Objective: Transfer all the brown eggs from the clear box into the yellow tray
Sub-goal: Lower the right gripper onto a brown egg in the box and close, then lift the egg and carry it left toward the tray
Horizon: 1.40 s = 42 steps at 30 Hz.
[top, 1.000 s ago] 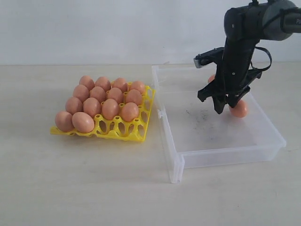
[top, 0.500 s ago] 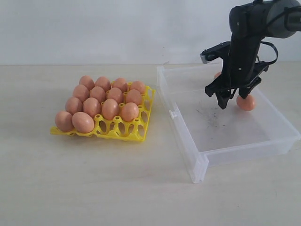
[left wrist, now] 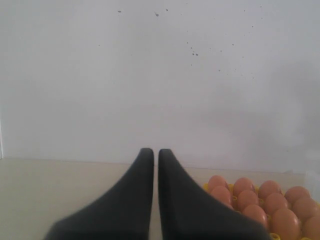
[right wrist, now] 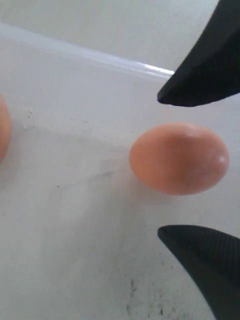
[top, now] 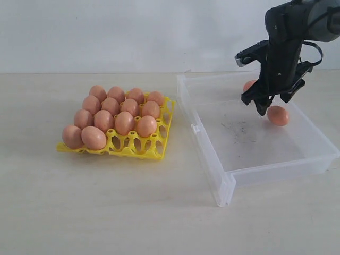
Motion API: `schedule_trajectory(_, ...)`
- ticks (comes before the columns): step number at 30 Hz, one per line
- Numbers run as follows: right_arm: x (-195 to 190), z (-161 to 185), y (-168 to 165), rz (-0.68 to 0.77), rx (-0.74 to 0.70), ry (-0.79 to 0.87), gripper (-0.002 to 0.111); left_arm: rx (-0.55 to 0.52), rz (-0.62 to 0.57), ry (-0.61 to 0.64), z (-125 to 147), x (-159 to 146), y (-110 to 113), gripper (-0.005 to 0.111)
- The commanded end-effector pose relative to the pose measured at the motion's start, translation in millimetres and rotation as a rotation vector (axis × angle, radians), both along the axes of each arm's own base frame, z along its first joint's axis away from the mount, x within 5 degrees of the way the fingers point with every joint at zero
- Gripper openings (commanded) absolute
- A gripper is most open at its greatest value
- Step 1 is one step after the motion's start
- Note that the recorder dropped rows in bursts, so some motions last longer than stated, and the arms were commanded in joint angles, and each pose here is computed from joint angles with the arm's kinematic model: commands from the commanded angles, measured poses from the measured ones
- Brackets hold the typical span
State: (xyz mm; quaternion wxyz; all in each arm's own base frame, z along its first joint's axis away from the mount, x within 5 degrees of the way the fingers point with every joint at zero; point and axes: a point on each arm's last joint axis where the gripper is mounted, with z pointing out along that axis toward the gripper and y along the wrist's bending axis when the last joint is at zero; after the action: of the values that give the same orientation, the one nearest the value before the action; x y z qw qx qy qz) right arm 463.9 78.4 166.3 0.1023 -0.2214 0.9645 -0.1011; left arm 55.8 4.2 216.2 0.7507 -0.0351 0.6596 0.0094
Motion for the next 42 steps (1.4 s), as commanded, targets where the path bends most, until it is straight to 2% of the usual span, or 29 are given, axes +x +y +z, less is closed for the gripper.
schedule_trajectory(1,2.8,4.8,-24.6,-0.074,0.041,0.003,0.062,-0.001,-0.002,-0.009,1.4,-0.3,-0.1,0.004)
schedule_trajectory(7,2.9,2.8,-29.9,-0.076,0.146,0.029,0.062,-0.001,-0.002,-0.009,1.4,-0.3,-0.1,0.004)
schedule_trajectory(11,3.0,-3.2,-29.9,-0.078,0.143,0.047,0.062,-0.001,-0.002,-0.009,1.4,-0.3,-0.1,0.004)
schedule_trajectory(18,3.2,-46.0,-30.6,-0.096,0.128,0.152,0.062,-0.001,-0.002,-0.009,1.4,-0.3,-0.1,0.004)
schedule_trajectory(20,4.4,-49.4,-30.4,-0.094,0.129,0.146,0.055,-0.001,-0.002,-0.009,1.4,-0.3,-0.1,0.004)
schedule_trajectory(22,5.0,-50.1,-30.3,-0.094,0.130,0.141,0.037,-0.001,-0.002,-0.009,1.4,-0.3,-0.1,0.004)
schedule_trajectory(25,5.1,-49.2,-29.2,-0.098,0.143,0.138,-0.001,-0.001,-0.002,-0.009,1.4,-0.3,-0.1,0.004)
schedule_trajectory(26,5.8,-49.1,-28.2,-0.104,0.156,0.130,0.000,-0.001,-0.002,-0.009,1.4,-0.3,-0.1,0.004)
schedule_trajectory(29,13.4,-41.6,-23.6,-0.163,0.233,0.032,0.000,-0.001,-0.002,-0.009,1.4,-0.3,-0.1,0.004)
schedule_trajectory(33,26.0,-25.4,-10.4,-0.262,0.452,-0.165,0.000,-0.001,-0.002,-0.009,1.4,-0.3,-0.1,0.004)
schedule_trajectory(37,17.7,-28.9,-6.2,-0.351,0.593,-0.388,0.000,-0.001,-0.002,-0.009,1.4,-0.3,-0.1,0.004)
schedule_trajectory(42,-16.2,-34.7,-8.2,-0.417,0.492,-0.799,0.000,-0.001,-0.002,-0.009,1.4,-0.3,-0.1,0.004)
